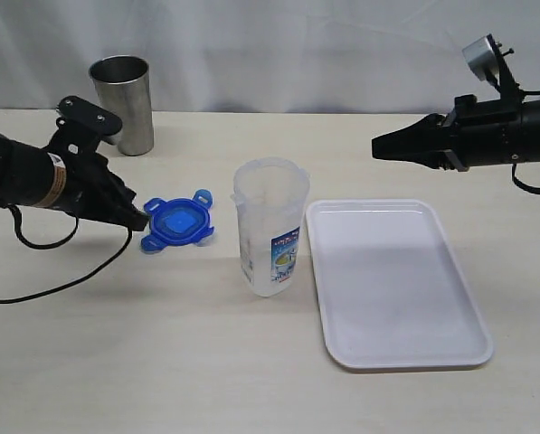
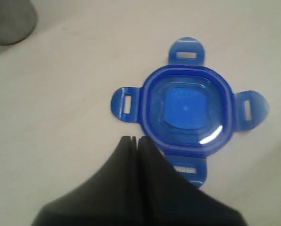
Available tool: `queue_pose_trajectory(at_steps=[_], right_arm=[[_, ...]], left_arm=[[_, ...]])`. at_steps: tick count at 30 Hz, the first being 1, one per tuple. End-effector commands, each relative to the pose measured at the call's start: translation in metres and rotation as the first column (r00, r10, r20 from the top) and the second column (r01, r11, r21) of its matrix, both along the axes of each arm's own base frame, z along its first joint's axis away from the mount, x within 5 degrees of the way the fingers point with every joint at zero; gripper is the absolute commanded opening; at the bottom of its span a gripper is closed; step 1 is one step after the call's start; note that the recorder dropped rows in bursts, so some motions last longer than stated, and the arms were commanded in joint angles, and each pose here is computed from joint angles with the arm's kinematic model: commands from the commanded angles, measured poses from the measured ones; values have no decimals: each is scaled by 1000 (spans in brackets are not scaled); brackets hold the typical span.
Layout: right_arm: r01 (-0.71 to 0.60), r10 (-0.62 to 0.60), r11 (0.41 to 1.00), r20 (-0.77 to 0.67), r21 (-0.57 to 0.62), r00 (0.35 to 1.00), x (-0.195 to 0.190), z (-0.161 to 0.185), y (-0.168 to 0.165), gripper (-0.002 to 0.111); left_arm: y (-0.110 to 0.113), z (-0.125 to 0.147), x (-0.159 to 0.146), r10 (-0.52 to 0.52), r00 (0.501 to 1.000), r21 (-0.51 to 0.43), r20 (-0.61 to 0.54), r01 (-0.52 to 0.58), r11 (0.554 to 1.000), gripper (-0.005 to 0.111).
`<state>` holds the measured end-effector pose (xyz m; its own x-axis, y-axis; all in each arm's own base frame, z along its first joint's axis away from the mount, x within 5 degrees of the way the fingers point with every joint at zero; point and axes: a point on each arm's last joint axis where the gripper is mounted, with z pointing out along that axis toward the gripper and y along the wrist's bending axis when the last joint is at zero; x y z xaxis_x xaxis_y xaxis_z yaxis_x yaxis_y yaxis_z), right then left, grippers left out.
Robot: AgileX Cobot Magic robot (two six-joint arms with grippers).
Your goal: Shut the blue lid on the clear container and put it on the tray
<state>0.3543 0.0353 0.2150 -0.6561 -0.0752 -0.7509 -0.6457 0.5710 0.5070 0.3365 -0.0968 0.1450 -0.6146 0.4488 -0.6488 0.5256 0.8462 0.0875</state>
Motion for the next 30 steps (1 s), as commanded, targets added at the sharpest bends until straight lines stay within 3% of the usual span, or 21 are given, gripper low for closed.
queue_pose_trajectory(at_steps=[1,3,7,8,13,18,30], right_arm=[[-6,6,1000,0,2,1000,-1,1,-1,22],[-9,9,1000,0,2,1000,-2,1,-1,22],[-9,9,1000,0,2,1000,-2,1,-1,22],[-9,9,1000,0,2,1000,-2,1,-1,22],[-9,9,1000,0,2,1000,-2,1,-1,22],[-11,11,1000,-1,3,1000,-2,1,0,22],[-11,11,1000,-1,3,1000,-2,1,0,22]], left_arm=[[-2,-11,5,140,986,-111,-87,-149,983,3],[-5,-14,4,107,986,-156,-126,-126,980,13],[-28,-1,-5,-162,973,-323,-163,103,941,38],[-33,1,-7,-209,967,-327,-146,152,933,40],[-42,-20,-21,-375,924,-120,-78,365,923,41],[-49,-28,-13,-362,930,-82,-62,357,931,55],[-56,-45,-2,-419,905,-76,78,424,902,55]])
